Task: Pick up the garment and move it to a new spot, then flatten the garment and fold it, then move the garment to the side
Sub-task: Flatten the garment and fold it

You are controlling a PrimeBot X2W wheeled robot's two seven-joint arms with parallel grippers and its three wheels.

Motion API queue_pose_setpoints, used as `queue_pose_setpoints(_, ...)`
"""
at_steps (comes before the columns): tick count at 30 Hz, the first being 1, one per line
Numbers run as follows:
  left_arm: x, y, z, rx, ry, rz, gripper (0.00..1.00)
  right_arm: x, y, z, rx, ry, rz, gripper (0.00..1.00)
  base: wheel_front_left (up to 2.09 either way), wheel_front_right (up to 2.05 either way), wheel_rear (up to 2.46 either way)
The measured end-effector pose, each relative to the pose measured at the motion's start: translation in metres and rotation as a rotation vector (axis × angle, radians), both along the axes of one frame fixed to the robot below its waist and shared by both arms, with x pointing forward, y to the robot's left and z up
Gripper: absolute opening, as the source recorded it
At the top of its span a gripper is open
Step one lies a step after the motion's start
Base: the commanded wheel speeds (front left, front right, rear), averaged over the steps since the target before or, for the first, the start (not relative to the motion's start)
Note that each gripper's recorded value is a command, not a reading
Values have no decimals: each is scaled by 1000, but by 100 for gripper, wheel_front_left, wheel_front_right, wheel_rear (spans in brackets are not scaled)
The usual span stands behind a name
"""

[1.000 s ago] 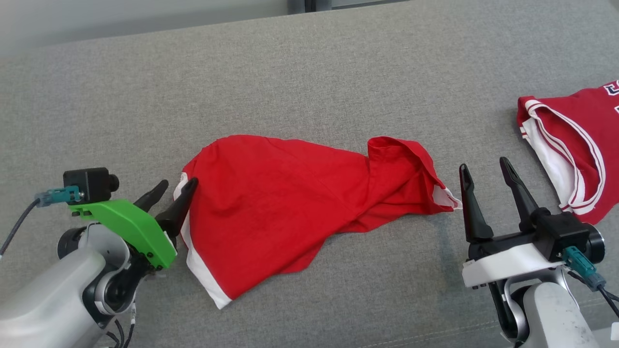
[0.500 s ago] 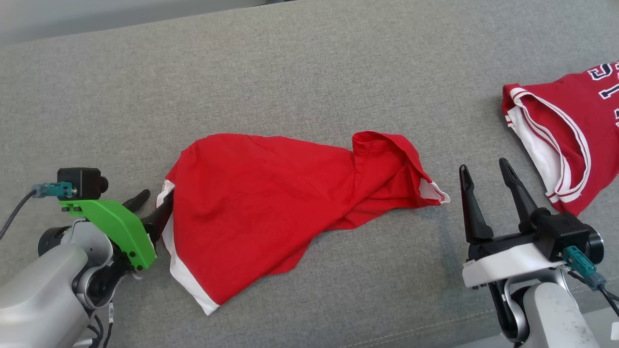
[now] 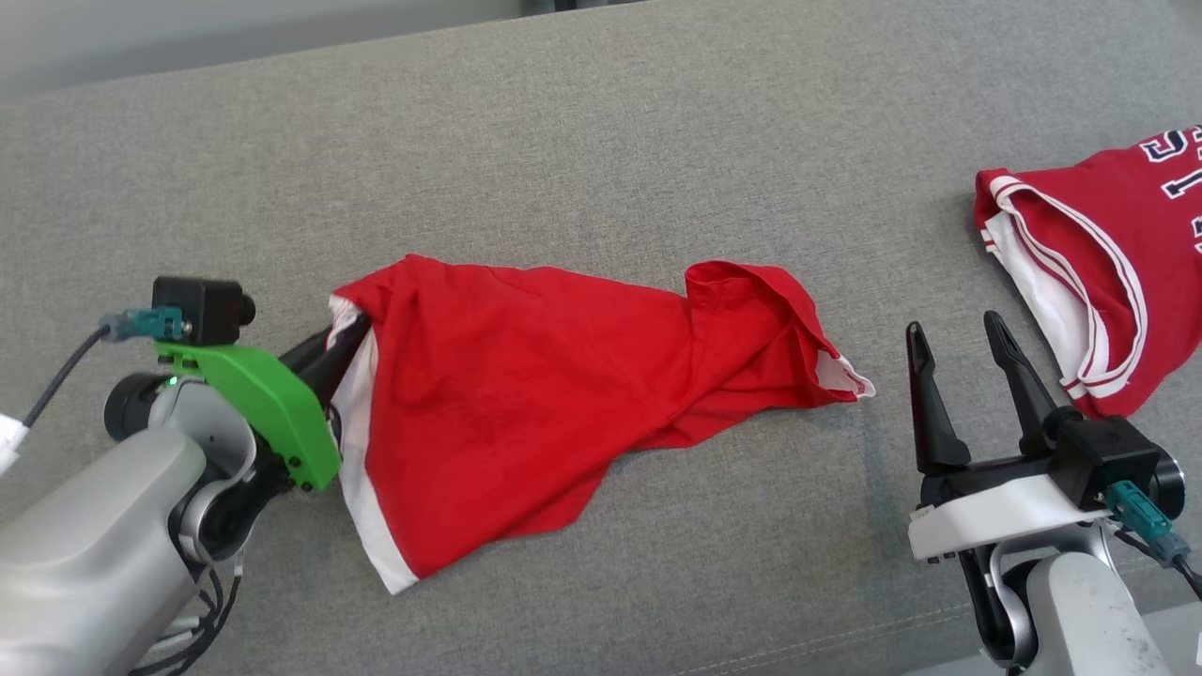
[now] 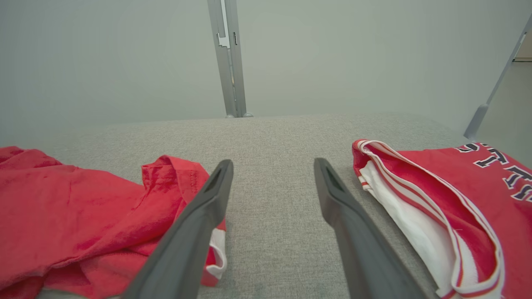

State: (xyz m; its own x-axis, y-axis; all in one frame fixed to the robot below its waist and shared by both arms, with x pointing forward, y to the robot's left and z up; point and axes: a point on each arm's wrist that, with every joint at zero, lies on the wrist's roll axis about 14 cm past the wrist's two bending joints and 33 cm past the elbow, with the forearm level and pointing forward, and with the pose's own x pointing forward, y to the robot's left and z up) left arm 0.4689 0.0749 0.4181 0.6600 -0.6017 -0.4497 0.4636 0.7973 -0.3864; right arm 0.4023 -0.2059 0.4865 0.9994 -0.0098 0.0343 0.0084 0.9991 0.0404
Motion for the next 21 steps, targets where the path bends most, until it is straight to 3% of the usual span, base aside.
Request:
queue_pose_setpoints(3,8,-11,27,-27,-70,-16,0,0,1,0,2,-1,1,100,0,0,0)
queue_pose_setpoints(8,10,-56,109,-183,-191,-60,0,-1,5,3,25,-11,10,100,0,0,0)
queue_pose_setpoints(21,-18,-150,220,-428,-196,-156,0,-5,-11,21,106,-67,-40,100,0,0,0)
